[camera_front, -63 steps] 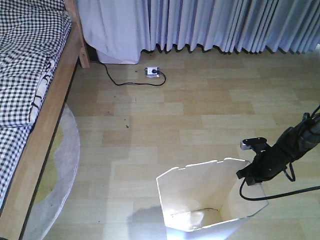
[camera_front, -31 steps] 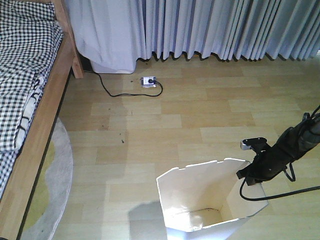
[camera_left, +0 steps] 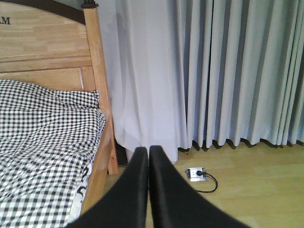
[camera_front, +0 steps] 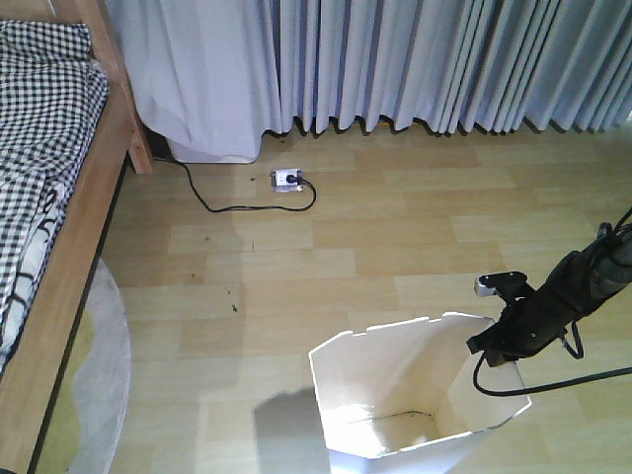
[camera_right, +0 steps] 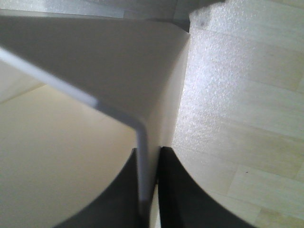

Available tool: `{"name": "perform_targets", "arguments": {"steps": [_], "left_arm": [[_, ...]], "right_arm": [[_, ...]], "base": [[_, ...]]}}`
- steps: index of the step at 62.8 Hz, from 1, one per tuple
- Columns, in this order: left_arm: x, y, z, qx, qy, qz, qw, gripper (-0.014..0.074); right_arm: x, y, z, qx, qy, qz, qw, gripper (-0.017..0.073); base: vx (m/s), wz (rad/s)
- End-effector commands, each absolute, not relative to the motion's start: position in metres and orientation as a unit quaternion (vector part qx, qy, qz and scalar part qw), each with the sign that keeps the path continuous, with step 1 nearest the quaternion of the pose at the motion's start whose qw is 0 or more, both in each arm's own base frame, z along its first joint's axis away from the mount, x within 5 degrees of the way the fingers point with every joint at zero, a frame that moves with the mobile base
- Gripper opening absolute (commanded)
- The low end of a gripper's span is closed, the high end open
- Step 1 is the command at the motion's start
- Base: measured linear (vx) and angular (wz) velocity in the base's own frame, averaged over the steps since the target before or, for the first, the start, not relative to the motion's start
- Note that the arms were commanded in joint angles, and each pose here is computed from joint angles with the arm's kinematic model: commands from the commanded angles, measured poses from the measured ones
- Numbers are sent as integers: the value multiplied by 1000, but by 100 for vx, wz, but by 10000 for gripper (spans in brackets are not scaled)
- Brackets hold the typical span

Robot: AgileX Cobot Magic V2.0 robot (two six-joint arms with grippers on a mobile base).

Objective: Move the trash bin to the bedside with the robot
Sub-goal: 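Drive up to the bedside near the curtains with the bin held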

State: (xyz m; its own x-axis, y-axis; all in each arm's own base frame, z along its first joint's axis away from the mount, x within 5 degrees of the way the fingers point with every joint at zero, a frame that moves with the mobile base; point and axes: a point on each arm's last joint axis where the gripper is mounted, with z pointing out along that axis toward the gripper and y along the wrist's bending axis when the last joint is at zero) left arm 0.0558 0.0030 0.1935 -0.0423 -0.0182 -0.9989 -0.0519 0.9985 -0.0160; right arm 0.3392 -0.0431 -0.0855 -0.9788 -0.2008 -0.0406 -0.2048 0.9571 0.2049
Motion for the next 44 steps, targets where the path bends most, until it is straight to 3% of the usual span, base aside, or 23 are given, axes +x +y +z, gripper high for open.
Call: {"name": "perform_targets", "arguments": {"steps": [1, 44], "left_arm": [[54, 3, 207, -25, 687, 8, 726, -6], [54, 3, 207, -25, 687, 8, 726, -6]], "right_arm": [[351, -40, -56, -99, 986, 135, 22, -6], [351, -40, -56, -99, 986, 135, 22, -6]], "base": [[19, -3], [19, 0]]}}
